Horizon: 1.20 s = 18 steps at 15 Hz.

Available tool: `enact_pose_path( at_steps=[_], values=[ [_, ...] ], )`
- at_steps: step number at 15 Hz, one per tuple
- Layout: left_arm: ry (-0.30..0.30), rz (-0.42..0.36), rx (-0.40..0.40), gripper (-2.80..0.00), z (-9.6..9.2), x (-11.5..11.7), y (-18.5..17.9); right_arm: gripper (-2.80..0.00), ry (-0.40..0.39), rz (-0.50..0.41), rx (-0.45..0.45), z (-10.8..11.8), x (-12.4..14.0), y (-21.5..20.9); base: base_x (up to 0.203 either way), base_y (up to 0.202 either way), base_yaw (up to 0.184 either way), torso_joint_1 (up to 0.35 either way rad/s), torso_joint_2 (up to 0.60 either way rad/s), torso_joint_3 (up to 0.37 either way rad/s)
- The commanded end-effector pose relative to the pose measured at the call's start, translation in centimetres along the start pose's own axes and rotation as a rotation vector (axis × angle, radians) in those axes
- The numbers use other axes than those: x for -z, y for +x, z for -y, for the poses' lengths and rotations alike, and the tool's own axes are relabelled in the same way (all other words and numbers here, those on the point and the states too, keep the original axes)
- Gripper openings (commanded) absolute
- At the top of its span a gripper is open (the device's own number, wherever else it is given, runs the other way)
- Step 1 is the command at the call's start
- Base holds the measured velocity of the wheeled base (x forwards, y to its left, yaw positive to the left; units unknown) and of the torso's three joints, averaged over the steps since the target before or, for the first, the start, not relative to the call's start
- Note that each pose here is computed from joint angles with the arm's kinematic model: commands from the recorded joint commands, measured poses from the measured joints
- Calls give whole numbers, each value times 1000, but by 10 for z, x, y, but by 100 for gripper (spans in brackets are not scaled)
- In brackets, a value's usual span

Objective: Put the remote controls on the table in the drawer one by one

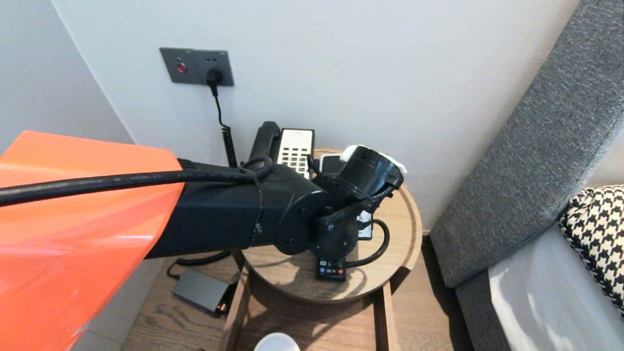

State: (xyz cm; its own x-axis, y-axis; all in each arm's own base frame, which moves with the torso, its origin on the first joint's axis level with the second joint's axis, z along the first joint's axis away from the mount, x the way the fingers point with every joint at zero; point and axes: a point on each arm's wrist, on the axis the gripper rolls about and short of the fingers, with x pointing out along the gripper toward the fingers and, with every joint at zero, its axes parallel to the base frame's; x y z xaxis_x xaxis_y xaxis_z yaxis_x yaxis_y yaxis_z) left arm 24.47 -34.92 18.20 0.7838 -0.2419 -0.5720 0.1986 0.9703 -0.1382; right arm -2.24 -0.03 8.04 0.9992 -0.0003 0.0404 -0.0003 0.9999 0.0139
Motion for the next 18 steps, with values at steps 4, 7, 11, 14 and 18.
enact_pose_path(
  at_steps=[4, 7, 11, 14, 18],
  values=[
    [15, -17, -24, 0, 2, 10, 8, -280, 0, -24, 0, 0, 7, 2, 0, 0, 0, 0, 0, 0],
    [13, -17, -24, 0, 2, 10, 9, -280, 0, -25, -1, 0, 7, 2, 0, 0, 0, 0, 0, 0],
    [16, -31, -36, -280, 2, 16, 13, -280, 0, -25, -1, 0, 7, 2, 0, 0, 0, 0, 0, 0],
    [17, -31, -36, -280, 2, 16, 12, -280, 0, -25, 0, 0, 7, 2, 0, 0, 0, 0, 0, 0],
    [21, -25, -15, -280, 6, 14, 5, -280, 0, -24, 0, 0, 7, 2, 0, 0, 0, 0, 0, 0]
  ],
)
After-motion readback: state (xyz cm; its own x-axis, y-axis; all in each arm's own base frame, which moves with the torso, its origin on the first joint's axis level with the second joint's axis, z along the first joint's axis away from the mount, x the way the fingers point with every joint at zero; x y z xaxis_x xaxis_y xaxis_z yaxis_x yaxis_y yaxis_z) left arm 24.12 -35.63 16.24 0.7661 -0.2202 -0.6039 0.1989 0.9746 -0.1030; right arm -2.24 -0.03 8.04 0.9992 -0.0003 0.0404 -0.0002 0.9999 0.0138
